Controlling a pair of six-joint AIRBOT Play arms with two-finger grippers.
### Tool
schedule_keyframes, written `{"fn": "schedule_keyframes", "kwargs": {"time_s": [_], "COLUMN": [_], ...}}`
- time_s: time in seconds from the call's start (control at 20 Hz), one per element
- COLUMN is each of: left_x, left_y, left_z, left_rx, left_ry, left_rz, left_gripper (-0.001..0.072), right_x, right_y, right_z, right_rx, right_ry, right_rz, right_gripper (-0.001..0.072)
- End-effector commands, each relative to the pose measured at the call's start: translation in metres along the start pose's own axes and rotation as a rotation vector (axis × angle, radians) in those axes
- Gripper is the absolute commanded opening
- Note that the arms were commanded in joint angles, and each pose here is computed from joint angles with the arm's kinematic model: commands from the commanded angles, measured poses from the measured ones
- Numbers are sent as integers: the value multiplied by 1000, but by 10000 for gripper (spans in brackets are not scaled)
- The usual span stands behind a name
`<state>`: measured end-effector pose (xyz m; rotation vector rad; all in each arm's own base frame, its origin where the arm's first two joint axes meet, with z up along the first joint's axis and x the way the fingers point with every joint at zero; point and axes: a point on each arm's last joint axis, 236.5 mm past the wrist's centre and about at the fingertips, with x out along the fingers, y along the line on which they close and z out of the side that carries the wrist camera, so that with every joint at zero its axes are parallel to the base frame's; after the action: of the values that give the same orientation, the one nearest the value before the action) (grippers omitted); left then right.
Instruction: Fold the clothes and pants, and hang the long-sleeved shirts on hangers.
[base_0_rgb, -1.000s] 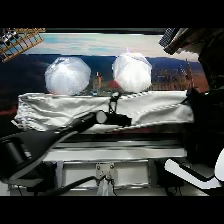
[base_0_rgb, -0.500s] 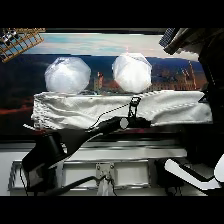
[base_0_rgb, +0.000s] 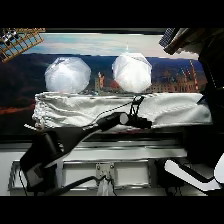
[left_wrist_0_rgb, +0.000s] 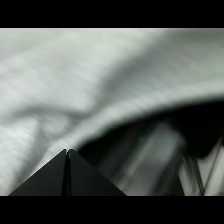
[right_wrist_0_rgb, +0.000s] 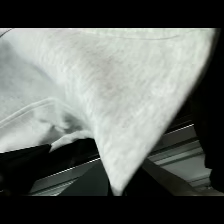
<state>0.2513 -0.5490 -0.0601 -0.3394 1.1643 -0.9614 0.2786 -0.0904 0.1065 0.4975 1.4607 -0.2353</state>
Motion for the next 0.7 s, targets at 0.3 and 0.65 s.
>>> {"fn": "schedule_keyframes", "kwargs": {"time_s": [0.3,0.65], "left_x": [-237,-395], "left_y": [81,132], "left_z": [93,43], "left_rx": [234,14], "left_ry": [-27,-289], "left_rz": [234,382], "left_gripper": [29,28], "right_x": [25,79], "right_y": [170,259], "right_z": [-32,-86], "right_rx": [-276,-453], "right_ry": [-15,81], "right_rz": [166,181], "right_gripper": [40,40]}}
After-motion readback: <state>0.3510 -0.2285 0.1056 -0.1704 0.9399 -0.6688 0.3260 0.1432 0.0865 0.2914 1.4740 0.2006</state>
